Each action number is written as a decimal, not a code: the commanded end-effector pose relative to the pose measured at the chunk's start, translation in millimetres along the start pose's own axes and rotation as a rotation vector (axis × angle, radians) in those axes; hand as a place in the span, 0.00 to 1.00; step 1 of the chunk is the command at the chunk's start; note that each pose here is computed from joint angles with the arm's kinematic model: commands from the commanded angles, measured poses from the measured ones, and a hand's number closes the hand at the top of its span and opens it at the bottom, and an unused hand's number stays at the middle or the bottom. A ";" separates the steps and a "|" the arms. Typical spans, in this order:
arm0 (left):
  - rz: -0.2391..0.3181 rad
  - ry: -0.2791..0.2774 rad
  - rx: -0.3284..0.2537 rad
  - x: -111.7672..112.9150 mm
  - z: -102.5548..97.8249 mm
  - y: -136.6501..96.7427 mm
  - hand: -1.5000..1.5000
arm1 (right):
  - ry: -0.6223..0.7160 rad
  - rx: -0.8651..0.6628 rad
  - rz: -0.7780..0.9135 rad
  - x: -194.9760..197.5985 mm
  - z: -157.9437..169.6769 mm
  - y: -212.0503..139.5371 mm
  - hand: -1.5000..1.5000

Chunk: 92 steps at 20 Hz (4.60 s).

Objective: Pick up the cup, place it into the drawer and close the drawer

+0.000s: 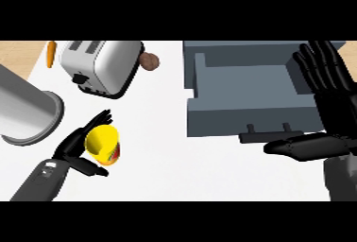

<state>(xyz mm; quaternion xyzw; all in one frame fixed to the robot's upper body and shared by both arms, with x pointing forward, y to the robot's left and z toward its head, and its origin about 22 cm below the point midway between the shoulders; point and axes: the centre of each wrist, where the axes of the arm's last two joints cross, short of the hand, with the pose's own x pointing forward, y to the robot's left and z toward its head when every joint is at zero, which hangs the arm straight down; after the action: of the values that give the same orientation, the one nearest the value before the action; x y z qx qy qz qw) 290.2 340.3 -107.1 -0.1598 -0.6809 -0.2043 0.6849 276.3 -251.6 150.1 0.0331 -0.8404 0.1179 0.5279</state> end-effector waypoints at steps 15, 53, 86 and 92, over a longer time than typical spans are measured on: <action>0.210 -0.118 -0.192 -12.3 -26.4 -33.4 0.00 | -0.002 0.002 -0.004 5.5 -8.1 -2.9 0.00; 0.054 -0.632 0.324 177.6 -193.8 -106.0 1.00 | 0.041 -0.038 0.039 0.0 18.4 -23.8 0.00; -0.295 -0.087 0.228 235.7 -273.6 -171.0 1.00 | -0.057 0.072 0.003 2.2 -26.9 8.7 0.00; -0.158 -0.171 0.248 238.3 -272.2 -173.9 0.00 | -0.082 0.209 -0.074 1.2 -31.0 11.5 0.00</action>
<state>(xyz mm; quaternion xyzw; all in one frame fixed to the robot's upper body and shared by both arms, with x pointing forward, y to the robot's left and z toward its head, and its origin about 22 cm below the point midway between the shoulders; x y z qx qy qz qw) 439.0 38.8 117.7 -0.0126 -0.7586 -0.1836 0.6250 297.5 -238.3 159.0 0.0836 -0.8475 0.1625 0.4983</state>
